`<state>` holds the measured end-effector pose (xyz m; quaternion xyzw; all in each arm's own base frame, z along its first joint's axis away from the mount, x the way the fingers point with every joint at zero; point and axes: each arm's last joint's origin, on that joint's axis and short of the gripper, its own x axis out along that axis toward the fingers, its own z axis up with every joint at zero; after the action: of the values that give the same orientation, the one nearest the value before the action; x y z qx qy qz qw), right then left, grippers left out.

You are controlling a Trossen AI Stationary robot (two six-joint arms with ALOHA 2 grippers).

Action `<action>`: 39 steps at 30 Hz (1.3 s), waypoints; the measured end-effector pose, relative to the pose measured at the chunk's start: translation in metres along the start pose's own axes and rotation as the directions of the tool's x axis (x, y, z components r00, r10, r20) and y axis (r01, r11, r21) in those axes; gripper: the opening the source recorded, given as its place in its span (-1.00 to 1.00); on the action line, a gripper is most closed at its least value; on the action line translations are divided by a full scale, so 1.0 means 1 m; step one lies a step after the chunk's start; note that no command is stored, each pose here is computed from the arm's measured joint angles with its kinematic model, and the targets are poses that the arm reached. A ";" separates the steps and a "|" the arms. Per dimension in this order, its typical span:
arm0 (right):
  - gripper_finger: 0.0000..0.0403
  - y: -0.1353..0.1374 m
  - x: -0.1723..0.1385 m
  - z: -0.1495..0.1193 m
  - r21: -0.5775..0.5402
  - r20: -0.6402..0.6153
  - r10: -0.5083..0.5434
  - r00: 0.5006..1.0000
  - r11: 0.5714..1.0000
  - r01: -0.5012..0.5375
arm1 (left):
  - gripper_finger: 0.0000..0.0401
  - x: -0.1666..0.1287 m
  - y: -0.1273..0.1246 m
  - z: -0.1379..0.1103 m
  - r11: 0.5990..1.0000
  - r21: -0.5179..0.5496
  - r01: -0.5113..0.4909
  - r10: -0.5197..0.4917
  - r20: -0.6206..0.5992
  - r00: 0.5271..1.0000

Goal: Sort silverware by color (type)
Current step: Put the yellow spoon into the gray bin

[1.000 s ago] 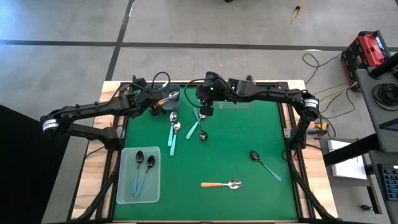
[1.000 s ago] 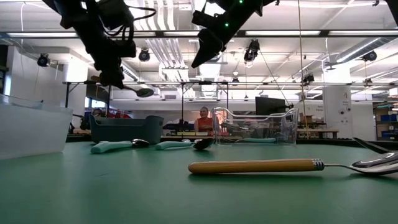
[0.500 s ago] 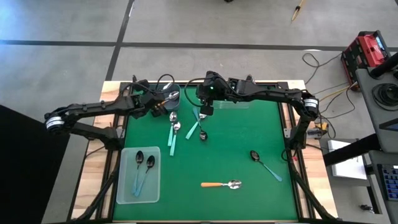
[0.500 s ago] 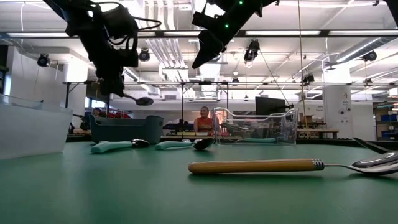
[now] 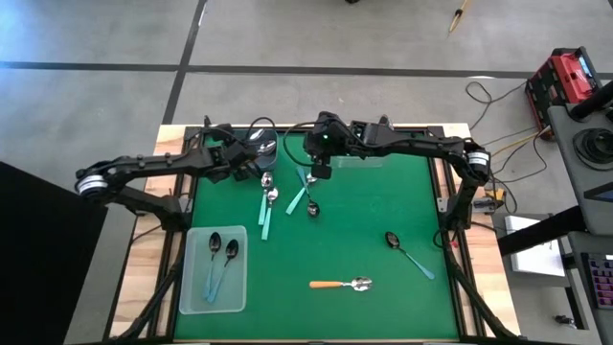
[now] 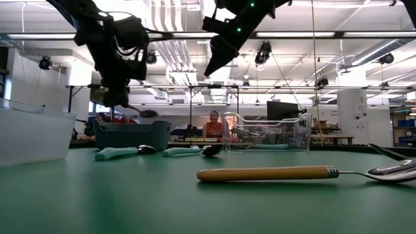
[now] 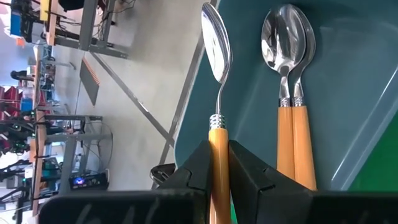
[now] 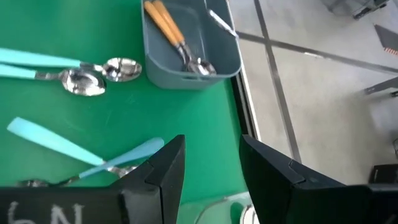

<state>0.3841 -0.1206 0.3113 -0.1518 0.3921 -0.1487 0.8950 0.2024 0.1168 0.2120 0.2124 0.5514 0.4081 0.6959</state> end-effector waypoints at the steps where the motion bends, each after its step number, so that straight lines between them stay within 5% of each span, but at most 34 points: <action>1: -0.29 -0.001 0.000 -0.001 0.000 -0.007 0.001 1.000 1.000 -0.001 | -0.92 0.001 0.000 0.000 1.000 0.004 0.000 0.000 -0.004 1.000; 13: -0.29 -0.003 0.001 -0.004 0.004 -0.026 0.002 1.000 1.000 -0.001 | -0.92 0.004 -0.003 -0.001 0.998 0.066 0.012 -0.010 -0.030 0.999; 39: -0.29 -0.004 0.000 -0.003 0.007 -0.018 0.000 1.000 1.000 0.001 | -0.90 0.009 -0.014 0.003 0.974 0.101 0.204 -0.207 0.026 0.978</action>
<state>0.3814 -0.1243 0.3107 -0.1475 0.3998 -0.1517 0.8919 0.2105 0.1170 0.1972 0.1953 0.5772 0.3025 0.7330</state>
